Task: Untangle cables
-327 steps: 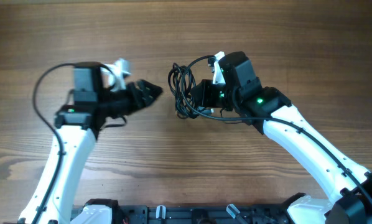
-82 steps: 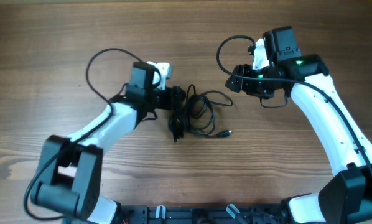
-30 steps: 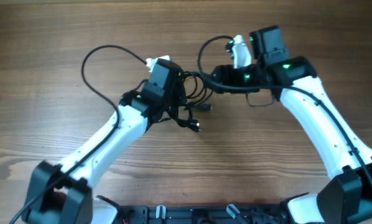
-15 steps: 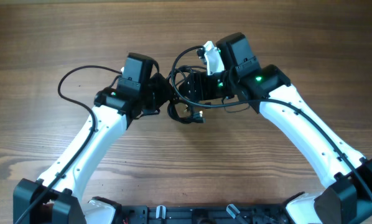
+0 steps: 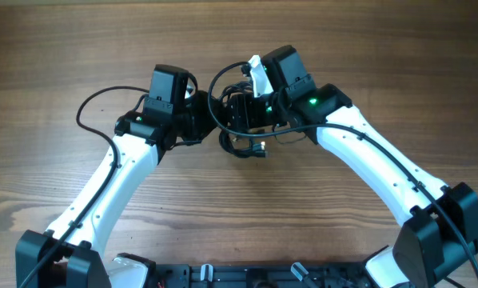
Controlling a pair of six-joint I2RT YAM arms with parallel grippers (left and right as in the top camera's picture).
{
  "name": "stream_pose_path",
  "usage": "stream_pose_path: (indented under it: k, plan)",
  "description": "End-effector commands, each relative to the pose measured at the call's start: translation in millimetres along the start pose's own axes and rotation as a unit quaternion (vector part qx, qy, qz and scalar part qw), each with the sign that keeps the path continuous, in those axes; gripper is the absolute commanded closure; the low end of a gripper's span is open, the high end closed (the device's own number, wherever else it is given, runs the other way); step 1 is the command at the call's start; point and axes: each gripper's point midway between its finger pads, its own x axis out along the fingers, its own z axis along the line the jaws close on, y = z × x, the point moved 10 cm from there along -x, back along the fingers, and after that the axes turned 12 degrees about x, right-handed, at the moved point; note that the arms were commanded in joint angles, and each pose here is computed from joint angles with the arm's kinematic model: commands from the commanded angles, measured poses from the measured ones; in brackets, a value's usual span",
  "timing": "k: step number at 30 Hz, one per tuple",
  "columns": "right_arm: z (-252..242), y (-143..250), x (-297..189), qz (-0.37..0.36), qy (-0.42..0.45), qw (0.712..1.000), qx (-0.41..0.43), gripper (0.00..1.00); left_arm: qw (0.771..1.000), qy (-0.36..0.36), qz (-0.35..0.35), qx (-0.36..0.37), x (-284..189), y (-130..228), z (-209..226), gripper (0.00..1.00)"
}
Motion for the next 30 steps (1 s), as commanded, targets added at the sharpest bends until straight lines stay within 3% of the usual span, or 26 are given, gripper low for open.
stream_pose_path:
  k: [1,6,12,15,19,30]
  plan:
    - [-16.7,-2.9,12.8,-0.031,0.085,0.995,0.035,0.44,0.998,0.066,0.016,0.012,-12.3,-1.0,-19.9,0.96]
    - [-37.3,-9.5,5.9,-0.082,0.165,0.976,0.118,0.48,0.996,0.078,0.031,0.024,-12.6,1.4,-21.5,0.96]
    - [-68.5,-15.6,-9.3,-0.096,0.223,0.953,0.179,0.57,0.989,0.085,0.021,0.121,-13.3,0.9,-22.8,0.96]
    - [-85.5,-17.4,-13.2,-0.074,0.23,0.952,0.189,0.66,0.967,0.11,-0.014,0.231,-21.8,-2.5,-32.4,0.96]
    - [-102.1,-14.1,5.6,-0.029,0.233,0.951,0.201,0.78,0.917,0.157,-0.102,0.351,-62.6,-1.9,-57.9,0.96]
    - [-113.6,-22.5,14.3,-0.006,0.179,0.961,0.211,0.78,0.887,0.158,-0.249,0.356,-154.1,-6.6,-54.4,0.96]
